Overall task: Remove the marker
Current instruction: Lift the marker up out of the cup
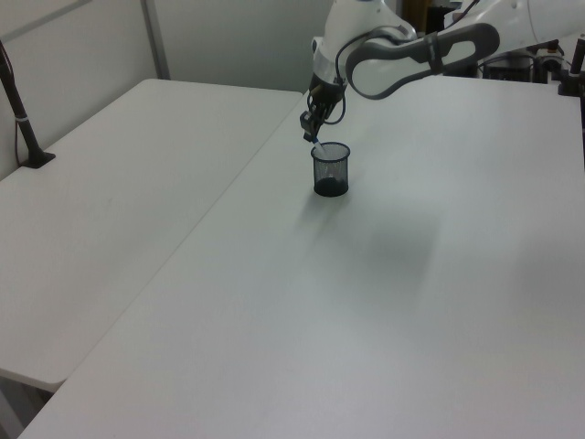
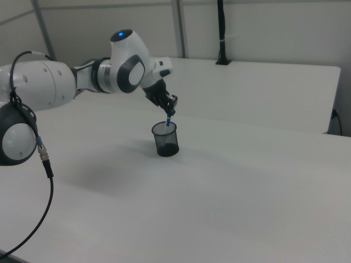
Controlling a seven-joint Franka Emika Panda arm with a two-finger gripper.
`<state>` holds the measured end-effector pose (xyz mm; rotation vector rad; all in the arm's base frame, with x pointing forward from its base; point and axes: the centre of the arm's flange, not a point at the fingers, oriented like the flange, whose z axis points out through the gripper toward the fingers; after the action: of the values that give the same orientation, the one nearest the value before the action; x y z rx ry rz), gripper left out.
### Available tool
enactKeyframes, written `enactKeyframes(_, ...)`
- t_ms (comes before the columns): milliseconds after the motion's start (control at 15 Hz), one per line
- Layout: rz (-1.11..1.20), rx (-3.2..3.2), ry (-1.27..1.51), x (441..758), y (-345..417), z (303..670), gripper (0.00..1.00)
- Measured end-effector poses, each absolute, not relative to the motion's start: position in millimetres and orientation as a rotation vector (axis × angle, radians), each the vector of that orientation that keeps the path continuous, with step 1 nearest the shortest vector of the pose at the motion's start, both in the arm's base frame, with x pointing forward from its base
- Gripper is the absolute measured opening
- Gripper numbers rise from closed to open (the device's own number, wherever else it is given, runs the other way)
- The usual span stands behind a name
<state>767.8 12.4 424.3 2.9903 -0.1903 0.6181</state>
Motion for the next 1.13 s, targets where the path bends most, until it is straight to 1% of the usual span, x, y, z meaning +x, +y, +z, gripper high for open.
enactKeyframes(133,0.651,2.995,-0.198,764,13,451,0.17)
enactKeyframes(332,0.761,2.998,-0.222,752,12,510,0.17)
enactKeyframes(532,0.860,2.997,-0.271,729,-2,578,0.17)
enactKeyframes(598,0.849,3.003,-0.276,721,-6,589,0.17)
enactKeyframes(665,0.806,3.015,-0.258,712,-9,596,0.17)
enactKeyframes(731,0.714,3.049,-0.214,698,-11,596,0.17)
enactKeyframes(798,0.618,3.087,-0.160,686,-11,591,0.17)
enactKeyframes(931,0.407,3.147,-0.051,660,-12,573,0.17)
enactKeyframes(1064,0.138,3.188,0.074,627,-14,549,0.17)
enactKeyframes(1130,0.063,3.196,0.113,618,-14,542,0.17)
